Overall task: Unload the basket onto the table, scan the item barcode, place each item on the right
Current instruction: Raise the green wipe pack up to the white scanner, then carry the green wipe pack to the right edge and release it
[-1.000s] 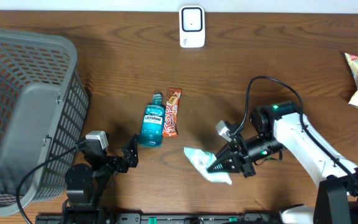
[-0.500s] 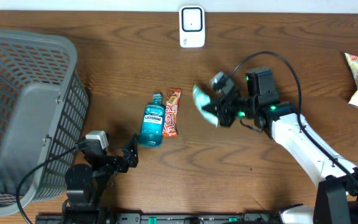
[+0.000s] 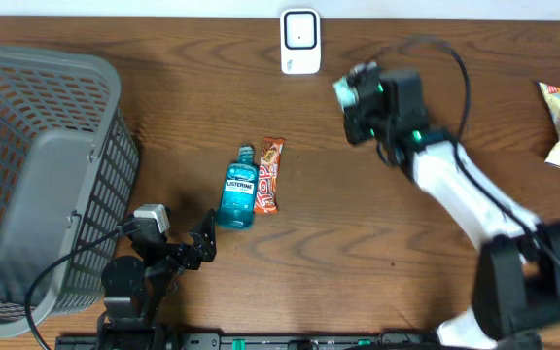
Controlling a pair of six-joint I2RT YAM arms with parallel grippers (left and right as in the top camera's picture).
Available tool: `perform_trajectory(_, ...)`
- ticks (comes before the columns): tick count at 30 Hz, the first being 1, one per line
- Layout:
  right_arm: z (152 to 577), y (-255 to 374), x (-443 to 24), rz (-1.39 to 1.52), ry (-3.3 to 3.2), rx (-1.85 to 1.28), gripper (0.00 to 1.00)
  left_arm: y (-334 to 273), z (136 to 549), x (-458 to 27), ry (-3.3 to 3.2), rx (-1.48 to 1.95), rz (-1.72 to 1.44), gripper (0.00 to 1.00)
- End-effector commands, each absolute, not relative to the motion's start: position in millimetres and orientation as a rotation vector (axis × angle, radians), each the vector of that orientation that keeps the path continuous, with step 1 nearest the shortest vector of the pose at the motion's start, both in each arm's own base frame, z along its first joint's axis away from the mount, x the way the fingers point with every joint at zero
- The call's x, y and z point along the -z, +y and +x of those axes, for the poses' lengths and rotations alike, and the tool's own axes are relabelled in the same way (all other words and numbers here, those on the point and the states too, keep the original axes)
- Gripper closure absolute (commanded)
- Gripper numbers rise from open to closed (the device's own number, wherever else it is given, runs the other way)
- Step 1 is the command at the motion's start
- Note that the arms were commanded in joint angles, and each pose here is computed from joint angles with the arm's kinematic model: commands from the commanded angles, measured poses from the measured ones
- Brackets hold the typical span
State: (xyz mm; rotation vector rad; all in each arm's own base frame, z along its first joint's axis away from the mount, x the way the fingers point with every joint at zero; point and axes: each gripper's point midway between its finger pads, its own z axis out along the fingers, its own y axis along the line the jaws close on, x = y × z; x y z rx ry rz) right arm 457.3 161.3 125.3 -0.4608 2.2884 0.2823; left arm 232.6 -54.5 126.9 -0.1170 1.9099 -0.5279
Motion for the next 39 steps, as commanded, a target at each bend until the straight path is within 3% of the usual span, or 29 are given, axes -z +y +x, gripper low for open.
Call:
perform_trajectory(1,500,169,-127,-0.503,2.279,-0.188,0.99,-55,232,-130,1.903,0.534,-0.115,0.02)
perform_trajectory(9,587,188,-139,-0.575,2.256,-0.028,0.99,-55,232,-130,1.903,0.534,-0.115,0.02)
perform_trajectory(17,622,207,-117,-0.647,2.231,0.146,0.99,-55,232,-130,1.903,0.534,-0.115,0.02)
perform_trajectory(23,623,208,-103,-0.646,2.235,0.260,0.99,-55,232,-130,1.903,0.534,-0.115,0.02)
perform_trajectory(31,615,197,-141,-0.517,2.256,0.369,0.99,-55,232,-130,1.903,0.534,-0.115,0.02)
perform_trajectory(39,570,108,-139,-0.299,2.482,0.685,0.99,-55,232,-130,1.903,0.534,-0.115,0.02)
